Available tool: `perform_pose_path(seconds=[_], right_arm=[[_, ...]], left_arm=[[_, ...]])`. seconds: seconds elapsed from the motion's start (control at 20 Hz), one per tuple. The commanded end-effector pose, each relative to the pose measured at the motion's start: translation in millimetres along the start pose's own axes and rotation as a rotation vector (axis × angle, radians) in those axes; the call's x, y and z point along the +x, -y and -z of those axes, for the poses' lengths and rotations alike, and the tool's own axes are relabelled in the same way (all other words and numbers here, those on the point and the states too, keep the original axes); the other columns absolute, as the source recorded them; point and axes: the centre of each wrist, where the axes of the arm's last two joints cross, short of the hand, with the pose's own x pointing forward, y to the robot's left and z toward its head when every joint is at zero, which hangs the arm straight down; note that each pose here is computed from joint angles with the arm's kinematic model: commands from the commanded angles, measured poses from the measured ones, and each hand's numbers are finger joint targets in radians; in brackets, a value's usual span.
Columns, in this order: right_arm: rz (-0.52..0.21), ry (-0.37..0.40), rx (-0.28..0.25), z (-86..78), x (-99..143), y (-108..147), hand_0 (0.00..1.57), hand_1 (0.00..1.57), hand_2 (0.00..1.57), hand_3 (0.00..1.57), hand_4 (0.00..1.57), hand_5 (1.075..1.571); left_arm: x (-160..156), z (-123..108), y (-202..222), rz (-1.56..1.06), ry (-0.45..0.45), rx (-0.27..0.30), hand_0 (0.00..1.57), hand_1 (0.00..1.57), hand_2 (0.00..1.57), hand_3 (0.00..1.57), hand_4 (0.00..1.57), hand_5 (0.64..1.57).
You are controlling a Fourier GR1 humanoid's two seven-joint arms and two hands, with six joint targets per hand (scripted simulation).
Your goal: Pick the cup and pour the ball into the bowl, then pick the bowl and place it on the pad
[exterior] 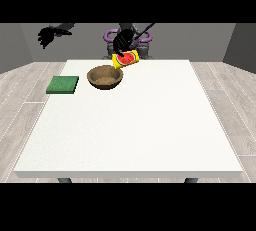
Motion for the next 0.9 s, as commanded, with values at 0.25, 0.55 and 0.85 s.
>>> perform_pose_path(seconds=[0.25, 0.55, 0.85], right_arm=[[0.032, -0.099, -0.033, 0.7, -11.1, -21.5, 0.0, 0.0, 0.0, 0.0, 0.0, 1.569], [0.026, -0.091, -0.095, -10.5, -14.4, -8.2, 0.0, 0.0, 0.0, 0.0, 0.25, 1.567], [0.057, -0.07, -0.085, -4.5, -20.3, -31.5, 0.0, 0.0, 0.0, 0.0, 0.36, 1.568]], left_arm=[[8.7, -7.1, 0.4, 0.104, 0.129, -0.035, 1.45, 1.45, 1.57, 1.57, 1.53, 1.134], [-40.7, -2.4, -2.7, -0.658, -0.356, 0.048, 1.3, 1.3, 1.57, 1.57, 1.57, 1.19], [-36.7, -31.9, 22.7, -1.317, -0.671, 0.09, 0.56, 0.56, 0.0, 0.0, 0.89, 1.502]])
